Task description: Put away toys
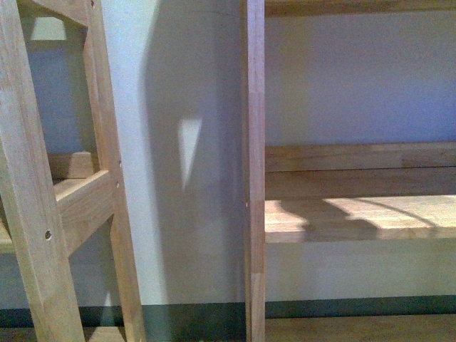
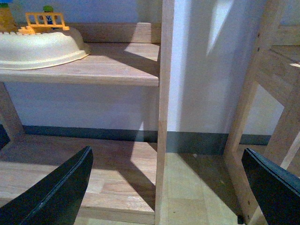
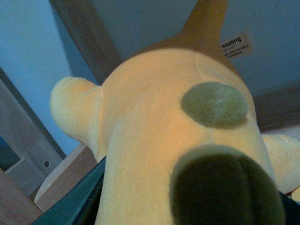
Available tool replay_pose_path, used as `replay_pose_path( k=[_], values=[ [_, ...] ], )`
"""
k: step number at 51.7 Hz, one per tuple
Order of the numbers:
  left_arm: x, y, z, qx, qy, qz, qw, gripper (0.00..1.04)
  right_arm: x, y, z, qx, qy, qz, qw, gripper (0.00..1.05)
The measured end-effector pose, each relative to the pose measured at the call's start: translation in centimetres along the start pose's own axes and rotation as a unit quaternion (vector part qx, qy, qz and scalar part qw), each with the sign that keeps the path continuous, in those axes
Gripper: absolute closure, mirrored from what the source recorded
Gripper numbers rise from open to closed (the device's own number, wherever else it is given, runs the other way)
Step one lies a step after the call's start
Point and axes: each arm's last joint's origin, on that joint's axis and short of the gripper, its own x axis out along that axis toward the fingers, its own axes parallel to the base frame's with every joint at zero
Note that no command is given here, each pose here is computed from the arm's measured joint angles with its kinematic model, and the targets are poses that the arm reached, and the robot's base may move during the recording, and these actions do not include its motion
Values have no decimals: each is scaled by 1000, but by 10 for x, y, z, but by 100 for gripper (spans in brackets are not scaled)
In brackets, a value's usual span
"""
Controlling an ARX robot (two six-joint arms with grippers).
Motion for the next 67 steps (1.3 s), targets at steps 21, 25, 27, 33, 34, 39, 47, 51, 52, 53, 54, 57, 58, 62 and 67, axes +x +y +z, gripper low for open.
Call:
replay_pose_path(
  k=[21, 25, 27, 33, 34, 39, 47, 51, 52, 53, 54, 57, 58, 62, 67],
  values=[
    [0, 0, 0, 0, 0, 0, 1000, 6, -37, -8, 16, -38, -37, -54, 997, 6],
    [0, 0, 0, 0, 0, 0, 1000, 6, -47, -10, 19, -41, -42, -58, 997, 6],
    [0, 0, 0, 0, 0, 0, 1000, 6, -53, -11, 21, -44, -44, -61, 996, 6],
    [0, 0, 0, 0, 0, 0, 1000, 6, -77, -11, 26, -56, -58, -64, 995, 6],
    [0, 0, 0, 0, 0, 0, 1000, 6, -82, -11, 26, -59, -60, -62, 994, 6],
    [0, 0, 0, 0, 0, 0, 1000, 6, -100, -7, 26, -71, -71, -48, 994, 6],
    [0, 0, 0, 0, 0, 0, 1000, 6, -142, -3, 19, -99, -82, -33, 991, 6],
    [0, 0, 0, 0, 0, 0, 1000, 6, -171, -6, 7, -126, -88, -35, 987, 6],
    [0, 0, 0, 0, 0, 0, 1000, 6, -181, -9, 3, -135, -89, -38, 986, 6],
    [0, 0, 0, 0, 0, 0, 1000, 6, -187, -10, -1, -140, -90, -40, 985, 6],
    [0, 0, 0, 0, 0, 0, 1000, 6, -194, -12, -4, -147, -90, -42, 984, 6],
    [0, 0, 0, 0, 0, 0, 1000, 6, -209, -18, -14, -164, -93, -47, 981, 6],
    [0, 0, 0, 0, 0, 0, 1000, 6, -216, -21, -19, -171, -95, -50, 979, 6],
    [0, 0, 0, 0, 0, 0, 1000, 6, -235, -30, -32, -187, -99, -65, 975, 6],
    [0, 0, 0, 0, 0, 0, 1000, 6, -262, -43, -54, -203, -102, -84, 970, 6]
  ],
)
